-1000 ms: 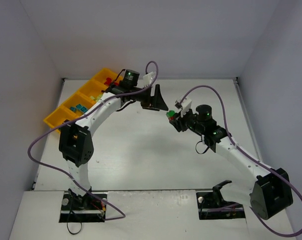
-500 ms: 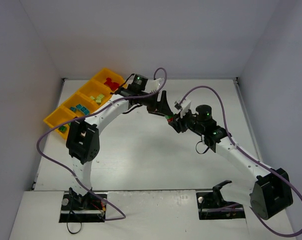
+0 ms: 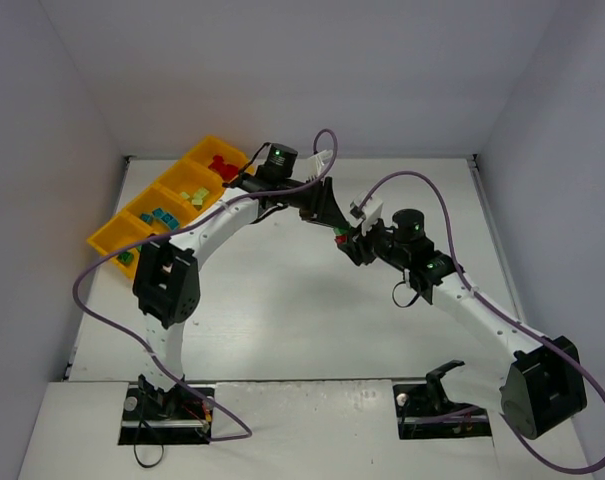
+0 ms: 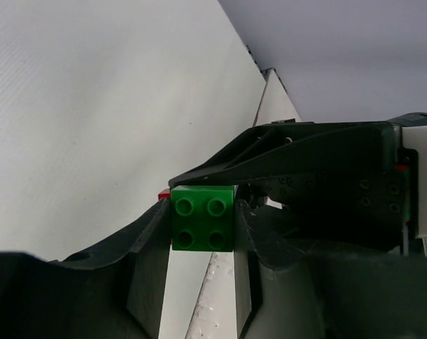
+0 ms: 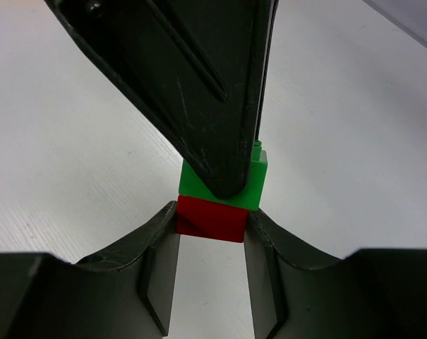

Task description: Sort the legos into containers by color

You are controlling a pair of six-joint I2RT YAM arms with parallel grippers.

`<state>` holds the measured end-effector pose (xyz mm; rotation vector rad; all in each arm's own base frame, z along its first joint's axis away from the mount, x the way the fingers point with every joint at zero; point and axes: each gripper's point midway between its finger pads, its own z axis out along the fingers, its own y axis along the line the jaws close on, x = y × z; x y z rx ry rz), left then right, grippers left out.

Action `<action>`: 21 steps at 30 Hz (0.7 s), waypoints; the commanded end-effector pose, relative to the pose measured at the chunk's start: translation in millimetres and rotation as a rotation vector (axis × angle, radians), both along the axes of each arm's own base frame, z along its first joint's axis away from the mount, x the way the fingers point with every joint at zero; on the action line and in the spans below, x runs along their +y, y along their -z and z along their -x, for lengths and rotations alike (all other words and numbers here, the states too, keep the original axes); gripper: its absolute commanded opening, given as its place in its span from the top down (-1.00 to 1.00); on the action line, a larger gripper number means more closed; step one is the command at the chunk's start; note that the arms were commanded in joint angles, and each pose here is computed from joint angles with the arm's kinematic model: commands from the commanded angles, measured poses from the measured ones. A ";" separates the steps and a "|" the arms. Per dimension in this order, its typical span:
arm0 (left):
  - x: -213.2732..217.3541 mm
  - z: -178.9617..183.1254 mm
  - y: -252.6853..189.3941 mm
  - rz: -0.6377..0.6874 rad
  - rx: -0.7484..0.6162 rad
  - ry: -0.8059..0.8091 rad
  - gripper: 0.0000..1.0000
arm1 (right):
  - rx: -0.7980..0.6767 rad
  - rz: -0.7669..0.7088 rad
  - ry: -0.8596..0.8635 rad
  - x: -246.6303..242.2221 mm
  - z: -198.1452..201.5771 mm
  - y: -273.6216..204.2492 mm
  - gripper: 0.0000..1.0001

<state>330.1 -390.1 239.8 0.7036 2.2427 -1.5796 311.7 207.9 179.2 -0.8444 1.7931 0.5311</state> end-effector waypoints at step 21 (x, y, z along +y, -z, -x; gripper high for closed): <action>347.9 -74.2 10.0 -0.633 -0.116 -1.041 0.96 | -0.049 -0.028 0.006 10.8 -20.4 -23.1 0.95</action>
